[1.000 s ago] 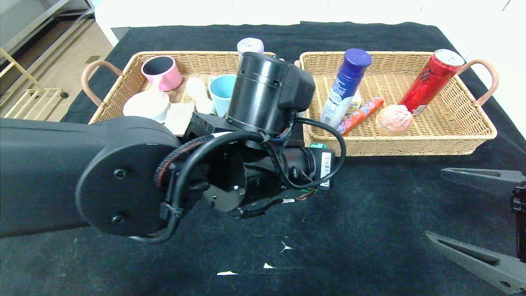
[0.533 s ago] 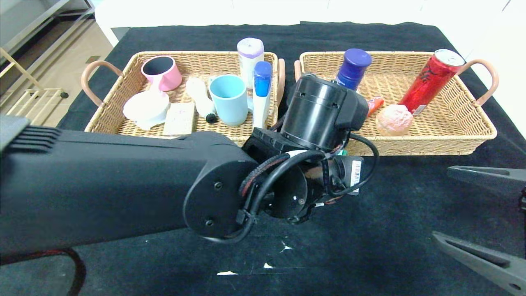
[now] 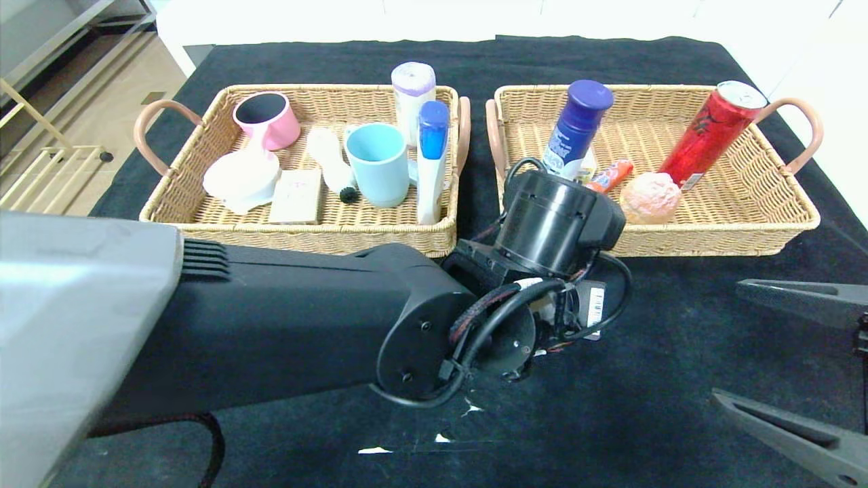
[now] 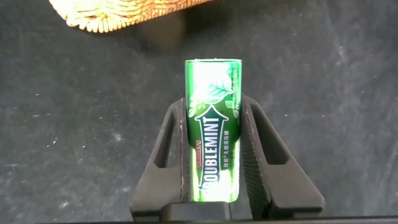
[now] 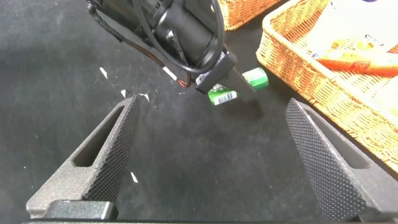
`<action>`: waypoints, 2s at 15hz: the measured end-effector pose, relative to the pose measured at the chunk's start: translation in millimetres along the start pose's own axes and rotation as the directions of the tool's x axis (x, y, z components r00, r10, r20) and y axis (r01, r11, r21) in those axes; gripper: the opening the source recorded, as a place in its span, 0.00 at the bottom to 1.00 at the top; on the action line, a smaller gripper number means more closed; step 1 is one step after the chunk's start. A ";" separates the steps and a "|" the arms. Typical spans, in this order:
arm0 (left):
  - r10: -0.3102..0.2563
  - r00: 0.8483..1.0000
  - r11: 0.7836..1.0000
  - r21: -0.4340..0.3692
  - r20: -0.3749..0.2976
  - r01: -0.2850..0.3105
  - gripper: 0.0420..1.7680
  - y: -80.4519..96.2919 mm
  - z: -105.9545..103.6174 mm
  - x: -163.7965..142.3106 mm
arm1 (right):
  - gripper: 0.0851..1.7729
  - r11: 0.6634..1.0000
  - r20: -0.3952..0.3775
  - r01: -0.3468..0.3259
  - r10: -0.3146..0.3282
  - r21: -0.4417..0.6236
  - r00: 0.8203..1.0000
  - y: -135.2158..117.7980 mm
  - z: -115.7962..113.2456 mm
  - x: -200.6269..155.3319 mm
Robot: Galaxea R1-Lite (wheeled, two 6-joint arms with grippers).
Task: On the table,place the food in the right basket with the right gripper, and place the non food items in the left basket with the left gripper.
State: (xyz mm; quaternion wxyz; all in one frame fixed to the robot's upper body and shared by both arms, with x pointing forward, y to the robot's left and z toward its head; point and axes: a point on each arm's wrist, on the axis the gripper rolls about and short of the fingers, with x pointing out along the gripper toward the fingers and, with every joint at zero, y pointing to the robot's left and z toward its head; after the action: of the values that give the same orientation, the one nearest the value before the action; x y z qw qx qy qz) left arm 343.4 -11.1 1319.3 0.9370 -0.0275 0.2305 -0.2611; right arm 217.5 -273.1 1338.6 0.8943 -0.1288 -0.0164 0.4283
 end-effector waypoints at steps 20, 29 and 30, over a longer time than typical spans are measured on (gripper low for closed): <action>0.005 1.000 1.000 0.013 -0.012 -0.005 0.74 -0.4 -6.3 4.5 | 0.96 1.000 -0.010 -0.004 0.004 0.006 1.000 0.0 -2.5 1.4; -0.037 0.999 0.976 0.214 -0.023 0.041 0.89 36.5 -22.5 -47.1 | 0.96 1.000 -0.012 0.010 -0.010 0.009 1.000 -2.9 -1.6 2.1; -0.051 0.999 0.970 0.236 -0.011 0.052 0.90 44.2 -24.5 -55.0 | 0.96 1.000 -0.016 0.009 -0.008 0.011 1.000 -3.3 -2.4 3.2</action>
State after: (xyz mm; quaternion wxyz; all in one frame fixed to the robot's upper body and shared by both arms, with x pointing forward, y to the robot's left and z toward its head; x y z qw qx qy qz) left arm 311.9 56.3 1312.9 0.9258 0.0790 0.1993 -0.3112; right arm 222.4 -273.1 1336.9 0.8969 -0.1271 -0.0071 0.4235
